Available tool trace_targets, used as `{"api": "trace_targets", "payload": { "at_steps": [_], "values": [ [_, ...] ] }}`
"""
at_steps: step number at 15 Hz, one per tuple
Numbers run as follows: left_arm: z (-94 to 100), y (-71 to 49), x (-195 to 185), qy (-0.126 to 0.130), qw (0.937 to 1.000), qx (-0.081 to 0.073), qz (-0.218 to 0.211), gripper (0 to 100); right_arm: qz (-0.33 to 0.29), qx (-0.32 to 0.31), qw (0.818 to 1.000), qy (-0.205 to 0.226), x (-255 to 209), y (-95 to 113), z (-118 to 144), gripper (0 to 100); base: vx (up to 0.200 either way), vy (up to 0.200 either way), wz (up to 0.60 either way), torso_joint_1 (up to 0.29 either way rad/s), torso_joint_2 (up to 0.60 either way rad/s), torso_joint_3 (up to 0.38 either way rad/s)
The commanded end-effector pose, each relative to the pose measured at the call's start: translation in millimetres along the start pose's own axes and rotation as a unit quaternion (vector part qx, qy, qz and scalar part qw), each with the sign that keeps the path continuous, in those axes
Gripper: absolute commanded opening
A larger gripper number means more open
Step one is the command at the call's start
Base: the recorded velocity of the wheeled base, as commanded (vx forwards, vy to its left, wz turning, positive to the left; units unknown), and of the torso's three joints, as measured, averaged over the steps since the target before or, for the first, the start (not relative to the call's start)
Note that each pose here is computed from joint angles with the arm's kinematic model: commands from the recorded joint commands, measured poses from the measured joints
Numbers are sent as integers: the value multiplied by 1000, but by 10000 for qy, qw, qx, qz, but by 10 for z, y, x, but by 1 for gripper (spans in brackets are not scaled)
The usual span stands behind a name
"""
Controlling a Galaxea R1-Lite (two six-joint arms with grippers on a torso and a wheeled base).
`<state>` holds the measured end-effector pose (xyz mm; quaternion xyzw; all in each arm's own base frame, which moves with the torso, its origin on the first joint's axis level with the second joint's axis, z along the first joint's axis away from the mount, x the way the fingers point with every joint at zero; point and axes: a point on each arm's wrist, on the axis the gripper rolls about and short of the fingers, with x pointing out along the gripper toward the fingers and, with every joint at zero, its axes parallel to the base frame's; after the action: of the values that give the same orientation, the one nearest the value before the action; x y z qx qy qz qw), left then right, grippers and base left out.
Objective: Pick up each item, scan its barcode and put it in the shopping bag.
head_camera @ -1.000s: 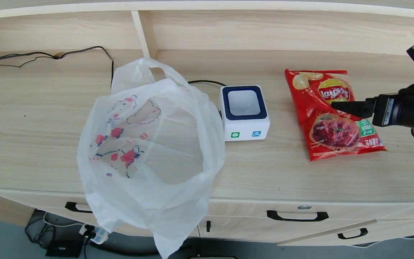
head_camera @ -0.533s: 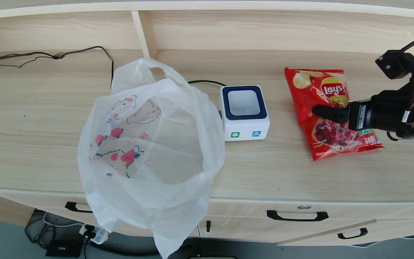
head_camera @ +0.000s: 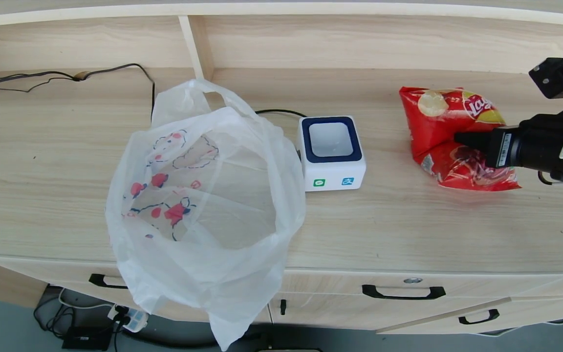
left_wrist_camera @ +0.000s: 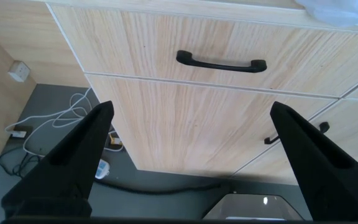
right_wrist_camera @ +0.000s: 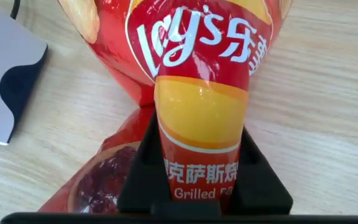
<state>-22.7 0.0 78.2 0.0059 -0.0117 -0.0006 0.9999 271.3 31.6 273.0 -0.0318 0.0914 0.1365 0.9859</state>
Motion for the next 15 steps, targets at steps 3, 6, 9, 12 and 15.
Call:
{"api": "trace_targets", "payload": {
  "at_steps": [3,6,9,12,15],
  "values": [
    [0,0,1,2,10000,2,-1,100,3,-18,9991,-414,-354,55,140,0,0,0,0,0,0,0],
    [0,0,1,2,10000,2,-1,100,223,-14,9967,-784,-794,221,174,0,0,0,0,0,0,0],
    [0,0,1,2,10000,17,-9,100,876,703,9896,-903,-1301,531,155,0,0,0,0,0,0,0],
    [0,0,1,2,10000,25,-9,100,1630,1342,9746,-743,-1674,716,-101,0,0,0,0,0,0,0],
    [0,0,1,2,10000,17,-1,100,2733,2444,9302,-172,-1885,840,-387,0,0,0,0,0,0,0]
  ]
}}
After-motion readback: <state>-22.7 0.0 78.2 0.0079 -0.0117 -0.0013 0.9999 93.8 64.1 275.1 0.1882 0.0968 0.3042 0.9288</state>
